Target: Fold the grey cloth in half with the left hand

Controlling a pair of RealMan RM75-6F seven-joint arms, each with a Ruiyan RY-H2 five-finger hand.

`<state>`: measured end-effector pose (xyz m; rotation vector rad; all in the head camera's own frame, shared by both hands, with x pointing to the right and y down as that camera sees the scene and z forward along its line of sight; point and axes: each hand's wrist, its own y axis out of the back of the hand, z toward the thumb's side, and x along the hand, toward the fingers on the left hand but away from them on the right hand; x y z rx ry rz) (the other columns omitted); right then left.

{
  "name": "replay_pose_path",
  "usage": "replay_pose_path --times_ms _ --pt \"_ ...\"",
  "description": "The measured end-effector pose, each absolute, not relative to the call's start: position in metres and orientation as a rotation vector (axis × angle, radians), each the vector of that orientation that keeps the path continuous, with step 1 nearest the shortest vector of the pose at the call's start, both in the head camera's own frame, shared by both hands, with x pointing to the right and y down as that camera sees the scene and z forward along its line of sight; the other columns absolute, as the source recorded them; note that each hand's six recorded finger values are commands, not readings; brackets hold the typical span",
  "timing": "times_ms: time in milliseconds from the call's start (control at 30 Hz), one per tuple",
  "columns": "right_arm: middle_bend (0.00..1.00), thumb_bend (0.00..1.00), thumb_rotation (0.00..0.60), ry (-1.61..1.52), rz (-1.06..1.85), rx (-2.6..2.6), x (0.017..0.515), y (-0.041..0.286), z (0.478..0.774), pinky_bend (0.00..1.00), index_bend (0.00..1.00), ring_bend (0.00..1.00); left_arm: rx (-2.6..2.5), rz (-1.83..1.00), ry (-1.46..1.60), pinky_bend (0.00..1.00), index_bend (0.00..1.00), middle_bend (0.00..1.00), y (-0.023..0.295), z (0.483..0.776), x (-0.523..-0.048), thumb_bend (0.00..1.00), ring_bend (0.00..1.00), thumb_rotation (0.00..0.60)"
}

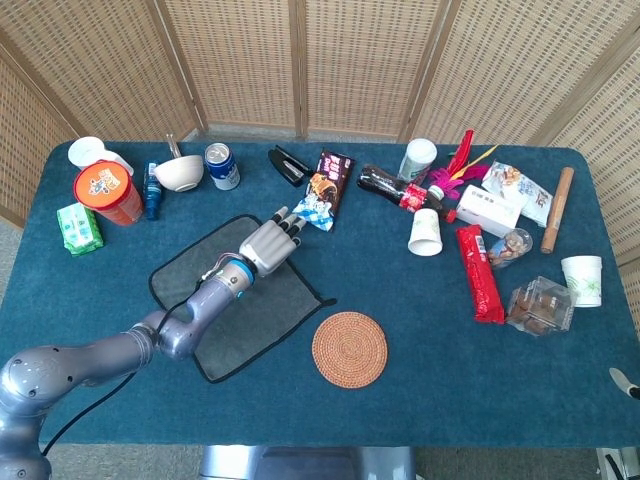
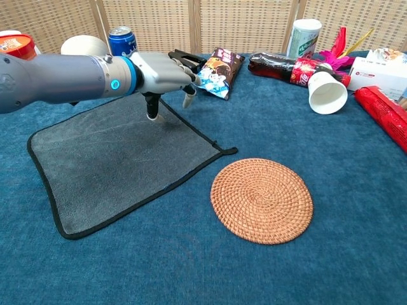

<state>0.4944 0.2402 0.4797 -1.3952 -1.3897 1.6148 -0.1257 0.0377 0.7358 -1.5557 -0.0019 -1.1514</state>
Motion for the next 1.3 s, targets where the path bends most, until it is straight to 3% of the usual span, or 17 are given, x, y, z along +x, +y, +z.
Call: replay_pose_path --times_ms 1300 --pt "0.00 0.00 0.600 -1.404 1.587 -1.410 0.4929 0.2420 0.4740 0.00 0.00 0.00 -1.510 -1.160 -0.043 0.09 0.49 0.00 0.0416 0.7424 -0.1203 0.34 0.00 0.600"
